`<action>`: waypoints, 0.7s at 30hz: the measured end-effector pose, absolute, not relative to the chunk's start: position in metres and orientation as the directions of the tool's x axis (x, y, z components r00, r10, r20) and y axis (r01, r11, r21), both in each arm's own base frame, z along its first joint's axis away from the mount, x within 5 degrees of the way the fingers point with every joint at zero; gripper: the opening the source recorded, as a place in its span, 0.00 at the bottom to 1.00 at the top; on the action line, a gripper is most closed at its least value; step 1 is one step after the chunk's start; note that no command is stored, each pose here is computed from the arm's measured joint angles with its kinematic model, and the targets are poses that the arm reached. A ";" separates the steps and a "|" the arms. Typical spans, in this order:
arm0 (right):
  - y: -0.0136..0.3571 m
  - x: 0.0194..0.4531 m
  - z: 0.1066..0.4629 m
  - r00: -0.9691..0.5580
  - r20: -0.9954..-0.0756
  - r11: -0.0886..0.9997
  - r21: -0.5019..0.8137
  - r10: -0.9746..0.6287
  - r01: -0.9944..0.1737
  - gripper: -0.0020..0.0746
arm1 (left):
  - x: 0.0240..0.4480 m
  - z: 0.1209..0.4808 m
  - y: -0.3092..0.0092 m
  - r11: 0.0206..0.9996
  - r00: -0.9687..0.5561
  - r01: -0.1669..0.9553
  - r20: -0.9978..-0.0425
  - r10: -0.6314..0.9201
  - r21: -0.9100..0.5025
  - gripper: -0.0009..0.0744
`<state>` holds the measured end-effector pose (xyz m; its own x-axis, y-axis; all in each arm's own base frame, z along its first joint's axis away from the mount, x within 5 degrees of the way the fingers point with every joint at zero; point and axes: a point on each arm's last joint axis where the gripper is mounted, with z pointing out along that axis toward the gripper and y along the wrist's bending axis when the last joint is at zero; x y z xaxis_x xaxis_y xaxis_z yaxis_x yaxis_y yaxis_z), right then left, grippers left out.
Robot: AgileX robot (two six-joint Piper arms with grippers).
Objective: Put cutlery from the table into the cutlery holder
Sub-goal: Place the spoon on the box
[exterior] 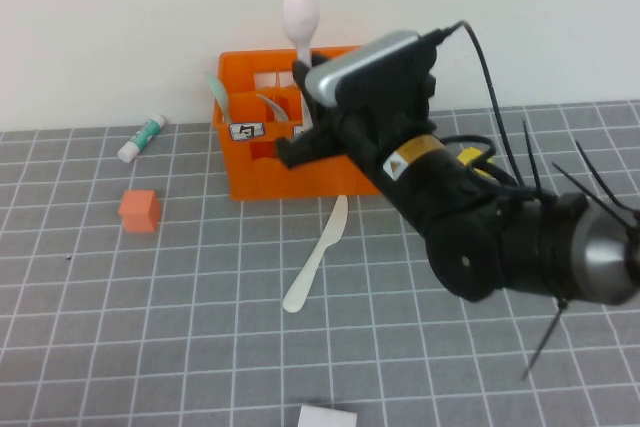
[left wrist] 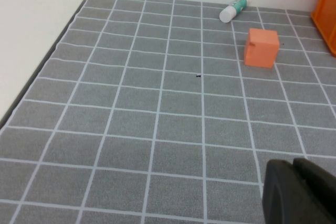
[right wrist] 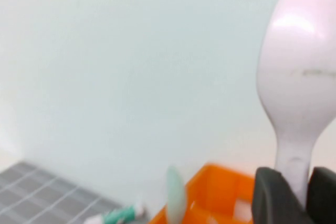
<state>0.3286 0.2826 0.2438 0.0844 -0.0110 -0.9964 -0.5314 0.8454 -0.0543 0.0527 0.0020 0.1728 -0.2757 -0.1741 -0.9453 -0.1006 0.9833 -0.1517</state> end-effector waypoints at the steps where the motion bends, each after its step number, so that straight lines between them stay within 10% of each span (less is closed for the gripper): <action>1: 0.283 0.331 0.245 0.093 -0.996 0.849 -0.057 -0.009 -0.526 0.18 | 0.053 0.173 0.002 0.983 -0.276 -0.101 -0.945 -0.174 -0.152 0.01; 21: 0.352 0.406 0.245 0.117 -0.993 0.805 -0.095 -0.032 -0.586 0.18 | 0.053 0.173 0.002 0.984 -0.276 -0.100 -0.946 -0.170 -0.148 0.01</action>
<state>0.4060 0.3519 0.2450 0.1170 -0.0321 -0.9926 -0.5860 0.8047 -0.0951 0.0527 0.0020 0.1728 -0.2761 -0.1704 -0.9459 -0.0995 0.9839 -0.1482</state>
